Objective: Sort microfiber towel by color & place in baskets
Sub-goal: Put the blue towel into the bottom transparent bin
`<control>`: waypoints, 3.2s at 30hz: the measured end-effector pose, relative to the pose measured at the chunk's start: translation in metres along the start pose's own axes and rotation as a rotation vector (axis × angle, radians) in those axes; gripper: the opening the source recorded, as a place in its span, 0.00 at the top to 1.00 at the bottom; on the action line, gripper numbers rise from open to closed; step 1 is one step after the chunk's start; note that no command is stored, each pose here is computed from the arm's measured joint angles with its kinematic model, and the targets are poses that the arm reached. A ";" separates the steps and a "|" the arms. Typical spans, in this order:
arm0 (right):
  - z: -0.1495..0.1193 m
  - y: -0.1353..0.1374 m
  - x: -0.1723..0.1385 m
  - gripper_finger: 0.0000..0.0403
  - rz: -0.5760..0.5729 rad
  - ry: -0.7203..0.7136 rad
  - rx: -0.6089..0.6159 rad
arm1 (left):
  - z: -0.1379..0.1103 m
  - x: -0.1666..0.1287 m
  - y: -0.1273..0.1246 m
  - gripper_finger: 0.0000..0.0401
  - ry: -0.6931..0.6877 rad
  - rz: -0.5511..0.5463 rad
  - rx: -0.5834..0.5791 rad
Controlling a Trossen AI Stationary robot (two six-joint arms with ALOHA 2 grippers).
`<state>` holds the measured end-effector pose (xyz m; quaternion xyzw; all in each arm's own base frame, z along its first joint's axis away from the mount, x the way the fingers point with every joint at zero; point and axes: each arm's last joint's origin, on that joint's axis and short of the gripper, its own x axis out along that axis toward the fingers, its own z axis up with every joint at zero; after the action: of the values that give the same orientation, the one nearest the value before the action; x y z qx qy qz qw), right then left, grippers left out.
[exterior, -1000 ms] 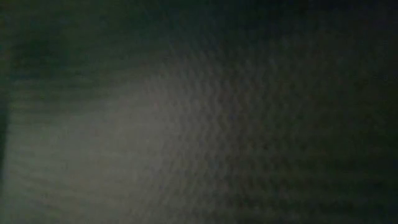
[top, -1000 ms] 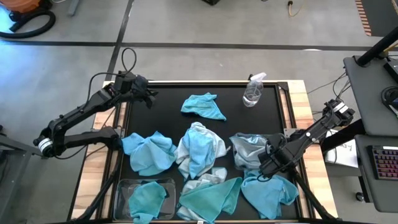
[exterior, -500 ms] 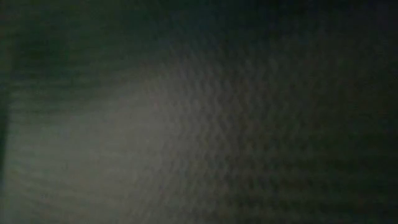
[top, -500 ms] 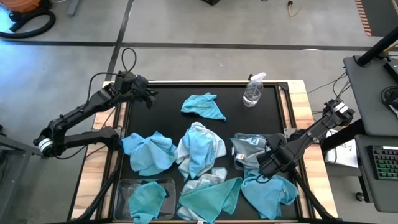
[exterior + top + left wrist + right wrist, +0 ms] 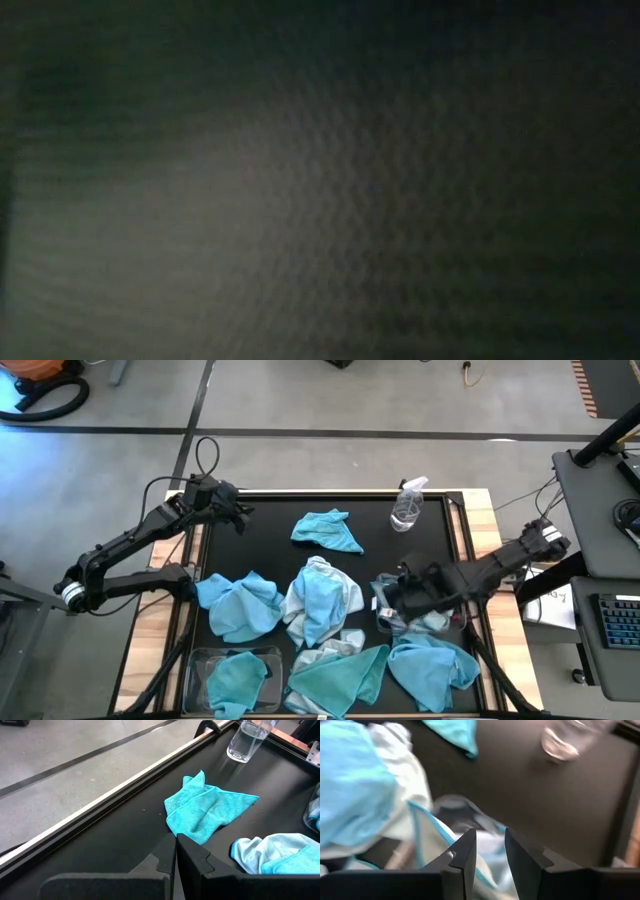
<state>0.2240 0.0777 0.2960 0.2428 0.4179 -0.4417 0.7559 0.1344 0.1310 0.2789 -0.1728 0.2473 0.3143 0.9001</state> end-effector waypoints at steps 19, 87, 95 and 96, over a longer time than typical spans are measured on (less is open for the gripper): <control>0.053 0.007 0.024 0.77 0.102 -0.089 -0.195 | 0.005 0.038 -0.025 1.00 0.025 -0.341 0.038; 0.040 -0.005 0.036 0.77 -0.011 -0.011 -0.432 | 0.017 0.254 -0.081 0.88 0.899 -0.337 0.240; 0.039 -0.005 0.038 0.77 -0.016 -0.008 -0.461 | 0.004 0.262 -0.087 0.73 0.962 -0.341 0.246; 0.038 -0.006 0.039 0.77 -0.018 -0.006 -0.463 | 0.003 0.263 -0.087 0.72 0.967 -0.333 0.243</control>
<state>0.2453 0.0285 0.2836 0.0578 0.5080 -0.3415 0.7886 0.3710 0.1942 0.1486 -0.2294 0.6384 0.0203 0.7345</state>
